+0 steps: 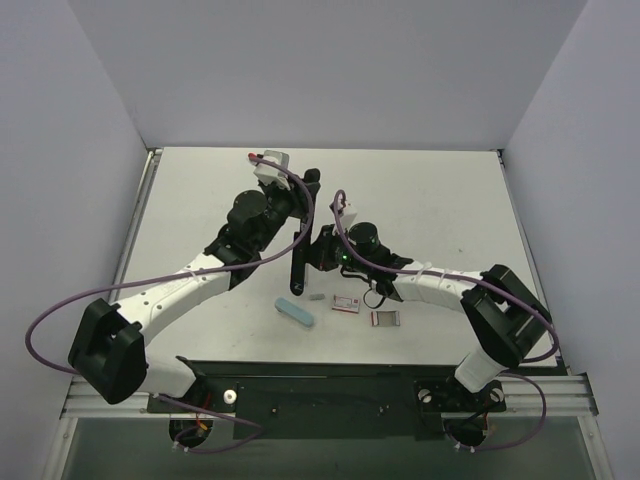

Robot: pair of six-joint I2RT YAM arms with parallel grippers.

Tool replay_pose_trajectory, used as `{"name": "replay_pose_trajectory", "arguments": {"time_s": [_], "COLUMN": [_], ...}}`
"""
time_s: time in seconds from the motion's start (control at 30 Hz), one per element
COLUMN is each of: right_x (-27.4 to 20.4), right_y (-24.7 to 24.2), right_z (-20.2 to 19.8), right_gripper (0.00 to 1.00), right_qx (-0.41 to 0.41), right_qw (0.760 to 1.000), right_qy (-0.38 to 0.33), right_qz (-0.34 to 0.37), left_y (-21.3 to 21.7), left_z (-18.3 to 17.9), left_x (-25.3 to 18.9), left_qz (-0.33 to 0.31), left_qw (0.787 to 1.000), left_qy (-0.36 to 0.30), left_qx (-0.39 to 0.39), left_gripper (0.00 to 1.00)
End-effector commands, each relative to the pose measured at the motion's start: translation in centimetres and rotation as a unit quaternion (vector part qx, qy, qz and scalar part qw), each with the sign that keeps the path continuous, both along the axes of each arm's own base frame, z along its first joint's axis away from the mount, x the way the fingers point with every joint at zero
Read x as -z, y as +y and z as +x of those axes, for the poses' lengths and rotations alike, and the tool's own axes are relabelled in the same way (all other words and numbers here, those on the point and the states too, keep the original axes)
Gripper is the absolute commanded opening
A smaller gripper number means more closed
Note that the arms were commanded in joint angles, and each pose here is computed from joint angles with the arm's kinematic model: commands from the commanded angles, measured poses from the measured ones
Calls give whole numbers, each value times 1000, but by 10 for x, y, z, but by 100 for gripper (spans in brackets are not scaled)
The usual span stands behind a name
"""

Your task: Unload the staples from the stapler

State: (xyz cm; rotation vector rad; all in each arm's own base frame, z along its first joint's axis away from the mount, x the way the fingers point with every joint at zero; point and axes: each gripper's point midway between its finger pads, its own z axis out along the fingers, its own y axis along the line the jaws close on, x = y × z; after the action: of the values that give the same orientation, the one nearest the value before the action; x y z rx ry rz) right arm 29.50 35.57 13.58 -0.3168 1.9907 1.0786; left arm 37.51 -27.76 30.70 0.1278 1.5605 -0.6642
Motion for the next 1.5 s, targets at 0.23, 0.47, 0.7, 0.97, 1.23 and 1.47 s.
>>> {"name": "replay_pose_trajectory", "arguments": {"time_s": [0.23,0.47,0.7,0.97,1.23,1.47], "right_x": [-47,-52,-54,-75,-103,-115], "right_y": [16,8,-10,-29,-52,-56], "right_z": [3,6,5,2,-11,-51], "right_gripper": [0,0,0,0,0,0], "right_qx": [-27,-19,0,8,25,7], "right_qw": [997,997,998,993,985,979], "right_qy": [-38,-44,-65,-114,-156,-165], "right_qz": [63,55,20,-20,-71,-116], "left_y": [-1,7,25,42,53,67], "left_z": [-7,-22,-42,-65,-75,-81], "left_x": [-85,-87,-100,-95,-93,-102], "left_qz": [-84,-93,-91,-91,-74,-62], "left_qw": [992,993,993,994,995,995], "left_qy": [-89,-78,-77,-67,-62,-79], "left_qx": [4,14,11,12,8,-10], "left_gripper": [0,0,0,0,0,0]}}
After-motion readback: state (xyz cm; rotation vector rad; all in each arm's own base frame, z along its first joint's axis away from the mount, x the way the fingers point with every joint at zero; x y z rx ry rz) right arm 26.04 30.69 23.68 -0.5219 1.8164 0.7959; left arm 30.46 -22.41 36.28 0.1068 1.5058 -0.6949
